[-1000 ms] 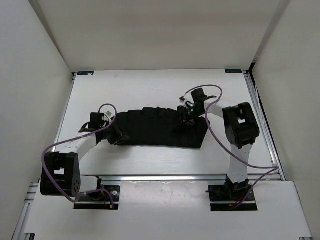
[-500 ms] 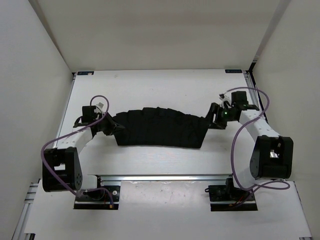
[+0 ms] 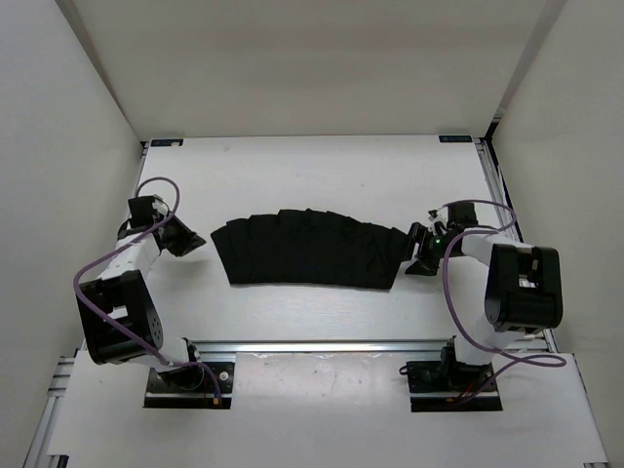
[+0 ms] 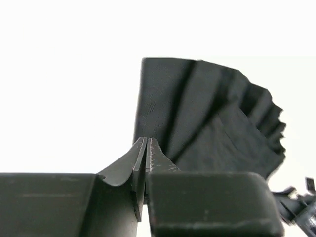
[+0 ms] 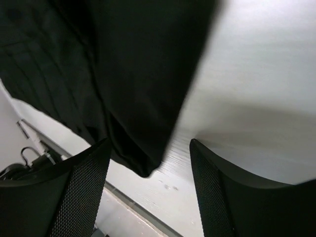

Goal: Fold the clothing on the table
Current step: Fold the skirt

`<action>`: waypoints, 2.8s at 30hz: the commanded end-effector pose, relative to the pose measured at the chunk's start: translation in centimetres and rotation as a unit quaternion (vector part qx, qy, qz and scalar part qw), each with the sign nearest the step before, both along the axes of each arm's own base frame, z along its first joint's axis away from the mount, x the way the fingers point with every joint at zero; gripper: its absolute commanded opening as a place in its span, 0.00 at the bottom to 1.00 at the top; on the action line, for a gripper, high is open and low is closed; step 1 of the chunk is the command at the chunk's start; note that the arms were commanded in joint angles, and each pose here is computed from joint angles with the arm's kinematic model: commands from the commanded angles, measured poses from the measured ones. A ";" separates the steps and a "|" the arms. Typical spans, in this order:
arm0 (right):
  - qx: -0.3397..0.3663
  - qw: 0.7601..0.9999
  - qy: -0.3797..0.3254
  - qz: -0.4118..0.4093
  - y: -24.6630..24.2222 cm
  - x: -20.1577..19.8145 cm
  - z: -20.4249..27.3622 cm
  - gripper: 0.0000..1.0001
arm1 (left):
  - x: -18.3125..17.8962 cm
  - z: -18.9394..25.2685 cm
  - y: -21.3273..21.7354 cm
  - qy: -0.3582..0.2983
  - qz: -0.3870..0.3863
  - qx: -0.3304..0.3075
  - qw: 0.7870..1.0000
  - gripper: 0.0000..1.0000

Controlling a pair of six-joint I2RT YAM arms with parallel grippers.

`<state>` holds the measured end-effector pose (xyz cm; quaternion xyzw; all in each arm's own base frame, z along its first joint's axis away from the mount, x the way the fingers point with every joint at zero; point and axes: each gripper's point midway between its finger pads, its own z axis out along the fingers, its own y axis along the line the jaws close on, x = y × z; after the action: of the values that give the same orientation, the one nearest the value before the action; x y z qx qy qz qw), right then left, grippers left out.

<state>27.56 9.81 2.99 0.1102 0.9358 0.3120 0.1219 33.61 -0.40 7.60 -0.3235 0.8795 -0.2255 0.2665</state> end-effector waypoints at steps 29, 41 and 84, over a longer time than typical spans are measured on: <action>0.182 0.980 0.010 0.076 9.0 0.6 -1.6 0.00 | -5.0 -7.6 -7.9 0.071 -0.065 -0.002 0.995 0.10; 0.045 0.999 0.013 0.006 -1.6 -1.0 1.1 0.00 | -9.1 -7.0 -18.6 0.090 -0.212 -0.039 0.972 0.11; 0.257 0.897 0.003 0.360 31.3 0.5 11.2 0.00 | -6.6 -5.8 -17.5 0.068 -0.183 -0.044 0.980 0.12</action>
<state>28.49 39.59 12.41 -0.1897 0.8257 0.5307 -0.0257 26.76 -18.53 1.29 -0.1815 0.9296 -0.2922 0.1320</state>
